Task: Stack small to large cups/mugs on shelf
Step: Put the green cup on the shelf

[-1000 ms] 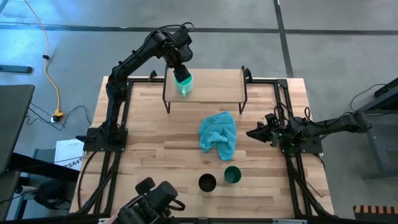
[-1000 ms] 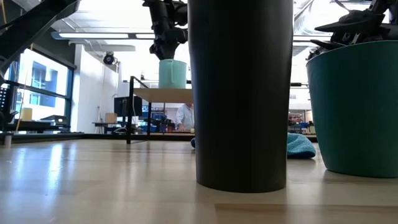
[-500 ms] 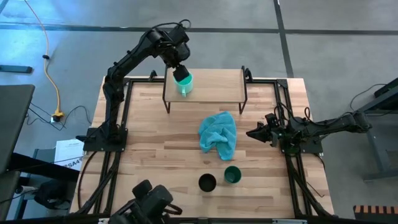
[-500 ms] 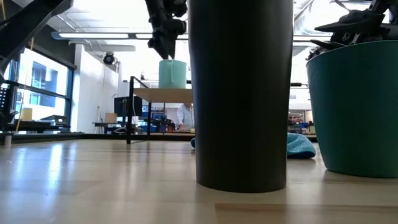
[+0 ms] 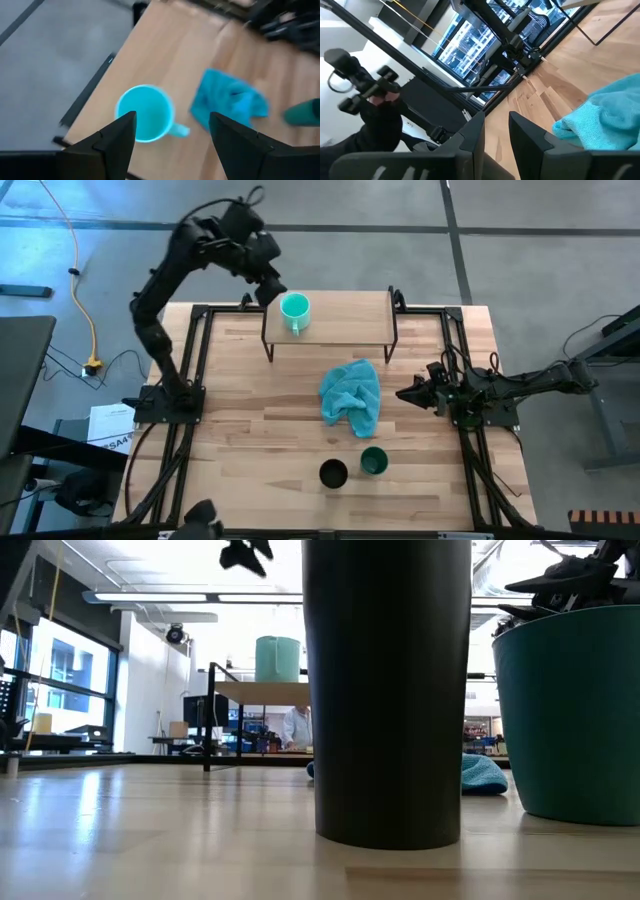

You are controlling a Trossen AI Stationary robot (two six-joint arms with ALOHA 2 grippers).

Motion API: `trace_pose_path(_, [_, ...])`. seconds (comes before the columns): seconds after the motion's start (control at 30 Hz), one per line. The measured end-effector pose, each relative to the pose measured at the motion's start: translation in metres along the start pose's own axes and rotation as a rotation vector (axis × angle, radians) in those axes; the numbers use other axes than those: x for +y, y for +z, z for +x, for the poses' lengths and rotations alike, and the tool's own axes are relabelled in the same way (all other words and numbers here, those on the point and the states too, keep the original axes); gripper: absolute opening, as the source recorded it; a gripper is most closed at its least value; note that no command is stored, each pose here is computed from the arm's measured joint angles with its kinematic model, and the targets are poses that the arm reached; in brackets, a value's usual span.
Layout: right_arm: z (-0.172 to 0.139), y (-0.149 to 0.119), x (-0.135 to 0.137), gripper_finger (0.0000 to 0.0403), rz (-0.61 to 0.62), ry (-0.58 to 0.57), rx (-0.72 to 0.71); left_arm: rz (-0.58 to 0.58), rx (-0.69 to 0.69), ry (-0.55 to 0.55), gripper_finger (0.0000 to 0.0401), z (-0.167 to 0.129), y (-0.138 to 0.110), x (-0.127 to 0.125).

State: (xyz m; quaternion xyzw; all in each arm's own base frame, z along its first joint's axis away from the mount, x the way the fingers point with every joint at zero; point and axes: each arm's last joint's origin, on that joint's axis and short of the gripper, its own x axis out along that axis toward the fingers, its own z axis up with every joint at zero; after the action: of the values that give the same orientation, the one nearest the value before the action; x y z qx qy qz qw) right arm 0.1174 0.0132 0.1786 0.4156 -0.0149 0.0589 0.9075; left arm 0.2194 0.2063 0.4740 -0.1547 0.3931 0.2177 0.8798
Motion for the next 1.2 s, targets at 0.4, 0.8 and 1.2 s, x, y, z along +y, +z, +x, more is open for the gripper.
trace_pose_path(0.4, [0.0, -0.001, -0.001, 0.0079, -0.047, -0.006, 0.006, -0.039, -0.194, 0.135, 0.0239, -0.06, -0.012, -0.012])
trace_pose_path(0.8, [-0.004, 0.018, 0.019, 0.0079, -0.288, 0.16, -0.23, 0.093, -0.141, -0.586, 0.0239, -0.066, -0.022, -0.055])
trace_pose_path(1.2, [-0.005, 0.021, 0.023, 0.0079, -0.401, 0.18, -0.281, 0.322, -0.062, -0.774, 0.0239, -0.064, -0.032, -0.108])
